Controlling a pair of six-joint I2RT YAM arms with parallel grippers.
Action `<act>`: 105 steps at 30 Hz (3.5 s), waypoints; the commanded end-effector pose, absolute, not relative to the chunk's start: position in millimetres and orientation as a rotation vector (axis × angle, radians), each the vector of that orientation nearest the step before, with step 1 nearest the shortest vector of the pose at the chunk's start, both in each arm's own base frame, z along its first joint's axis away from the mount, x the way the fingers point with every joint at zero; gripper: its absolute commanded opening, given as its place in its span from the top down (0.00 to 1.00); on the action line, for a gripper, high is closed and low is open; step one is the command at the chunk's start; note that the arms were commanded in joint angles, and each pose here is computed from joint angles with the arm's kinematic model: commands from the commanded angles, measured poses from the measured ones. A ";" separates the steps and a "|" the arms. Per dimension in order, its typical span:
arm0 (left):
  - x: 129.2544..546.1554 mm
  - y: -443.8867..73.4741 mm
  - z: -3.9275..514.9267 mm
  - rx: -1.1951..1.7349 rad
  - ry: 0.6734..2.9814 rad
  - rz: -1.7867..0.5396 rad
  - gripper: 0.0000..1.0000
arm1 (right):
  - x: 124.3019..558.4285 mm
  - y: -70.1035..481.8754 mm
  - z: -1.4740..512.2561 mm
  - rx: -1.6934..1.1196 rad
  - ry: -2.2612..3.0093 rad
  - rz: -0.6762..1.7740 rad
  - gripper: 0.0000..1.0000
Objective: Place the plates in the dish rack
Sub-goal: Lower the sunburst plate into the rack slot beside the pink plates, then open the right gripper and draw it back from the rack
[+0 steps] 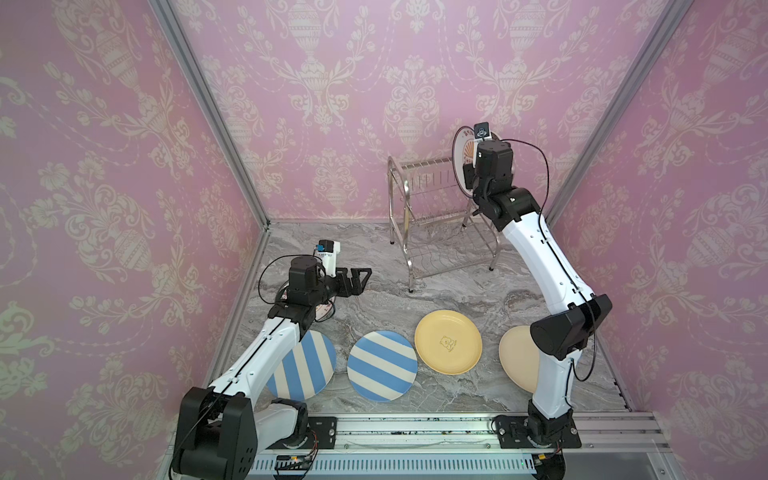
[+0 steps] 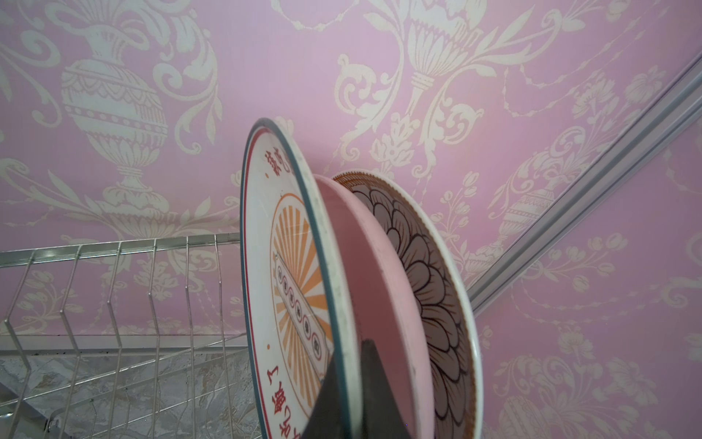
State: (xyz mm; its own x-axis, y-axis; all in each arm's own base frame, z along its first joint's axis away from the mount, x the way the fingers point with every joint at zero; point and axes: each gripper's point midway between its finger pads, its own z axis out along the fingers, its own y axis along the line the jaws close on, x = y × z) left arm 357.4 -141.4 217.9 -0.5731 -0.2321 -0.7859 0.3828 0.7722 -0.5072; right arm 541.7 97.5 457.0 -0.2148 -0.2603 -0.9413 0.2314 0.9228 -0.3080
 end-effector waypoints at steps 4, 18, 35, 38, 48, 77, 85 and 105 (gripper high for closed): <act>356.8 -139.6 205.1 0.133 2.056 -0.779 0.01 | 539.3 88.4 487.2 0.058 1.636 -0.445 1.00; 358.1 -141.3 205.4 0.133 2.051 -0.792 0.01 | 536.2 85.5 494.3 0.056 1.621 -0.481 1.00; 357.7 -140.8 207.8 0.134 2.044 -0.791 0.01 | 548.2 87.7 460.9 0.037 1.679 -0.523 1.00; 357.6 -141.2 207.6 0.136 2.044 -0.792 0.01 | 549.5 87.3 457.1 0.032 1.685 -0.536 1.00; 357.4 -141.6 206.5 0.137 2.048 -0.793 0.01 | 551.2 88.4 447.0 0.024 1.698 -0.545 0.92; 346.7 -137.2 206.0 0.125 2.051 -0.777 0.01 | 501.4 92.6 490.5 -0.013 1.667 -0.552 0.44; 350.4 -133.3 211.9 0.089 2.043 -0.762 0.01 | 466.0 83.0 495.7 -0.010 1.688 -0.492 0.35; 379.3 -109.7 224.0 0.044 2.029 -0.624 0.01 | 304.0 137.6 338.1 -0.123 2.041 0.404 0.26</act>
State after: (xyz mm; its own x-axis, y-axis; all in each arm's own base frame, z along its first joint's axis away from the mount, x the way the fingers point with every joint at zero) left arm 366.4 -118.9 224.0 -0.5445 -0.2216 -0.8090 0.3058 0.8456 -0.4375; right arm 324.4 103.7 386.5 -0.3280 0.0038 -0.9447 -0.1429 0.9883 0.0536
